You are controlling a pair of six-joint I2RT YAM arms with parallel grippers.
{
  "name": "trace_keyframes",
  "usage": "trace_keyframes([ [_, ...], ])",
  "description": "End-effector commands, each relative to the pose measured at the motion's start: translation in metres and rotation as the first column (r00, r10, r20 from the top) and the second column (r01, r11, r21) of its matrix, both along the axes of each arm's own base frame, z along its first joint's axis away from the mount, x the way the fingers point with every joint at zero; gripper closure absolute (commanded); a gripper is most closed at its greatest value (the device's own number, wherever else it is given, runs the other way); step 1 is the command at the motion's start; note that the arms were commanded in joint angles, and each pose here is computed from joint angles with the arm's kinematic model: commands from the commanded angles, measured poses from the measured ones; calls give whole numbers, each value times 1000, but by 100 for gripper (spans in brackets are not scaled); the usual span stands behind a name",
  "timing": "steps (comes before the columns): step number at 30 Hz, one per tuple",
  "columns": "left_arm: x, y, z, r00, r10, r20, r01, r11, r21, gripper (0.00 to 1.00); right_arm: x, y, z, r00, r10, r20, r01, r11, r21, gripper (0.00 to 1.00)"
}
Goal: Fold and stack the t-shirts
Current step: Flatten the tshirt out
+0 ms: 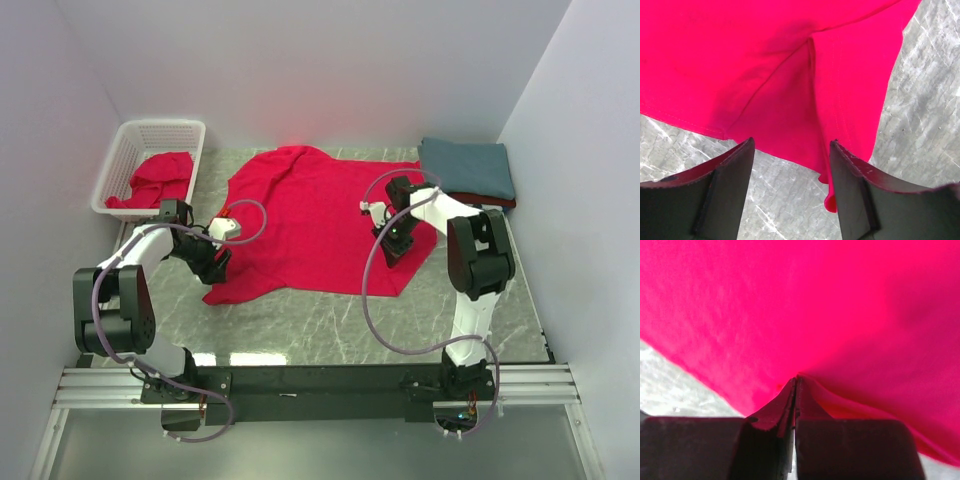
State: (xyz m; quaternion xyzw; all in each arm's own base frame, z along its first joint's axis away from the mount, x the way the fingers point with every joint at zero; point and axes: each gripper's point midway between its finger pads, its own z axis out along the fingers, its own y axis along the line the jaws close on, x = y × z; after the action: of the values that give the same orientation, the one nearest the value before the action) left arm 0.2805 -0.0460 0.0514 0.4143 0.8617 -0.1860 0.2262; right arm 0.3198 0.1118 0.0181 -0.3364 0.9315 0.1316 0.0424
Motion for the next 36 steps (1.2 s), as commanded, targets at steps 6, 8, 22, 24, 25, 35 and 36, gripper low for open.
trace_keyframes([
  [6,2,1,14,999,-39,30,38,999,16,37,-35,-60,42,999,-40,35,42,998,-45,100],
  [8,-2,0,13,998,-61,34,59,997,40,37,-44,-75,42,999,-25,37,28,996,-83,100],
  [22,-18,-34,-6,975,-223,9,220,968,121,29,-93,-142,10,1000,12,-7,-13,955,-297,56],
  [24,-18,-40,-8,975,-224,-6,223,969,102,29,-83,-139,20,1000,3,24,5,958,-285,52],
  [25,-21,-45,-12,971,-236,-29,237,967,94,29,-83,-134,23,1000,-10,18,14,966,-259,51],
  [35,-45,-67,-5,939,-336,-76,338,941,20,86,-56,-121,55,997,-46,66,58,980,-188,51],
  [36,-49,-70,2,933,-358,-50,359,933,16,96,-55,-120,55,997,-47,67,59,981,-185,51],
])
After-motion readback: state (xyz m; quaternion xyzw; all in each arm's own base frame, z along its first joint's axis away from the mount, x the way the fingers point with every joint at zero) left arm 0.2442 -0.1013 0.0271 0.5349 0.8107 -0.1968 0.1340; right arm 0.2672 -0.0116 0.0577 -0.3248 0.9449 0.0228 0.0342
